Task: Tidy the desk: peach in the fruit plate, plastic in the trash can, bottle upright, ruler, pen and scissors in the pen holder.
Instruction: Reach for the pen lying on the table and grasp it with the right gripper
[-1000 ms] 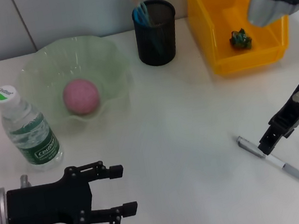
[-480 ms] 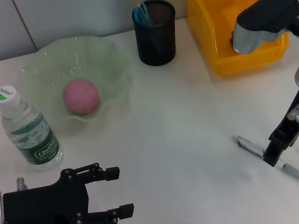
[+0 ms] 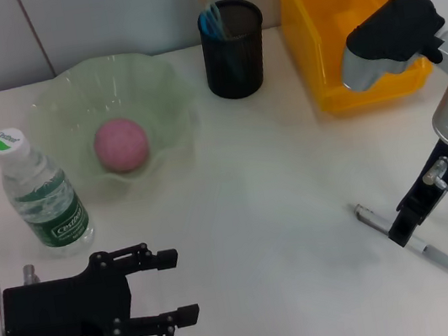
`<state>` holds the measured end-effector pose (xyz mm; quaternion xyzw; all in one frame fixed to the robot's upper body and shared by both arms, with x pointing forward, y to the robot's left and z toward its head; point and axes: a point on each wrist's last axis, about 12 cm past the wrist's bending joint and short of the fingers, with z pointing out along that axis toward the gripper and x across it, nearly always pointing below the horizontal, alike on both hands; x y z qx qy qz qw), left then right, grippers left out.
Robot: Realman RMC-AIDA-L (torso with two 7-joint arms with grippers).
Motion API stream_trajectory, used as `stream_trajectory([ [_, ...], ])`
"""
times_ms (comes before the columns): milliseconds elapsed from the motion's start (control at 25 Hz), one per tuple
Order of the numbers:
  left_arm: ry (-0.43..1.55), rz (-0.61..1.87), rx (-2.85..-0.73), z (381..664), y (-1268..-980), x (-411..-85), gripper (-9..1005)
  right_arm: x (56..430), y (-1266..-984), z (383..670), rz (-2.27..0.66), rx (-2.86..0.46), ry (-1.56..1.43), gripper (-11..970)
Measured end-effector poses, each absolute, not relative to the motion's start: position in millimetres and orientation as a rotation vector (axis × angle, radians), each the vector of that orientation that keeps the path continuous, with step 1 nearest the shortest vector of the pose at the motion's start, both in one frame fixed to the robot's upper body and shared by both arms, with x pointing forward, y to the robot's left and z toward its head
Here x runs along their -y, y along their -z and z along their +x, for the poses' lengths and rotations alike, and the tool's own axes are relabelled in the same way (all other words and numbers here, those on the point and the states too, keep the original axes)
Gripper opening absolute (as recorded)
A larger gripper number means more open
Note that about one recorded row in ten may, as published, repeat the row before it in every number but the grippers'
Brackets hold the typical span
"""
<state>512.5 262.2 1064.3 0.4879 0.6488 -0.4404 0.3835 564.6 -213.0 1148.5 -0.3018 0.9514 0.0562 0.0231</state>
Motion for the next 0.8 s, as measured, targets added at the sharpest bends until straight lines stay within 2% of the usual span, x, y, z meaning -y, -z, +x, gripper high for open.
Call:
stream_trajectory([
  [480, 1.114, 1.248, -1.653, 514.4, -1065.6, -261.6, 807, 209.5, -1143.9, 566.2, -0.981, -2.930, -0.168, 625],
  [800, 1.112, 1.249, -1.652, 515.0, -1066.2, -262.0, 807, 206.7, -1142.6, 566.2, -1.001, -2.929, -0.164, 553],
])
